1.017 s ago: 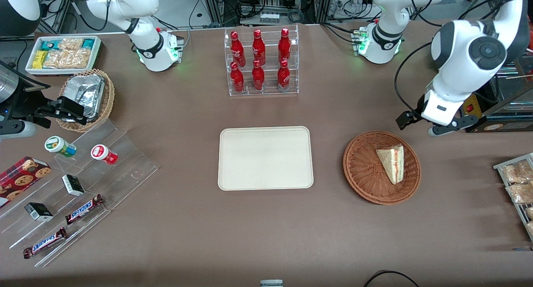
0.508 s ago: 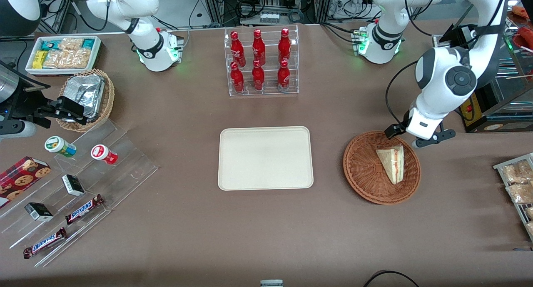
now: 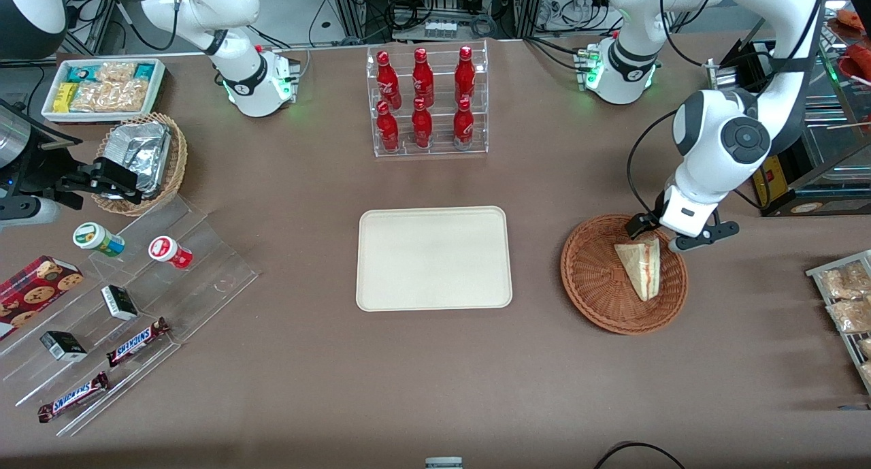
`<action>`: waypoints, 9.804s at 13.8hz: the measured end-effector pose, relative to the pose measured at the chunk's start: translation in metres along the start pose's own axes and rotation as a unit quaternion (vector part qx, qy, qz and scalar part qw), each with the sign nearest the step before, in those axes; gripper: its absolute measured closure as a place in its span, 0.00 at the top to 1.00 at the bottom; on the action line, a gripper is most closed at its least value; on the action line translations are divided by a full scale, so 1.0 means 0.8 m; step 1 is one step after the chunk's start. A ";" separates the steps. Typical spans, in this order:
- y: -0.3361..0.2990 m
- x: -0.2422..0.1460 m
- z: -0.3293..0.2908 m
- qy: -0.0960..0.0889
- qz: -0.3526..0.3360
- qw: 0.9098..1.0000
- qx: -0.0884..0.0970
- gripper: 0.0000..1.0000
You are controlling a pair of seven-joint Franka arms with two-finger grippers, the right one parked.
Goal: Place sandwich from basket to tray
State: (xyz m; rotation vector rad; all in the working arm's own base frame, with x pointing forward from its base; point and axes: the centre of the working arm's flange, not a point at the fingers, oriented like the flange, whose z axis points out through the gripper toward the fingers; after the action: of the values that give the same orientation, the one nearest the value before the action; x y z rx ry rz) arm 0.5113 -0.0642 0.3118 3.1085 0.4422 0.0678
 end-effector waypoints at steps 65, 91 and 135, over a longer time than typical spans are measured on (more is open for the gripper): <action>0.423 -0.139 -0.078 -0.007 0.125 0.992 -0.010 0.10; 0.482 -0.156 0.042 0.032 0.148 0.988 -0.014 0.13; 0.131 0.031 -0.351 0.005 0.098 0.995 0.025 1.00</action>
State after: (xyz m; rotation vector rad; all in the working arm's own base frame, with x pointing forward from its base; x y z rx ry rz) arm 0.5522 -0.1596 0.5939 3.1926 0.1390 0.0730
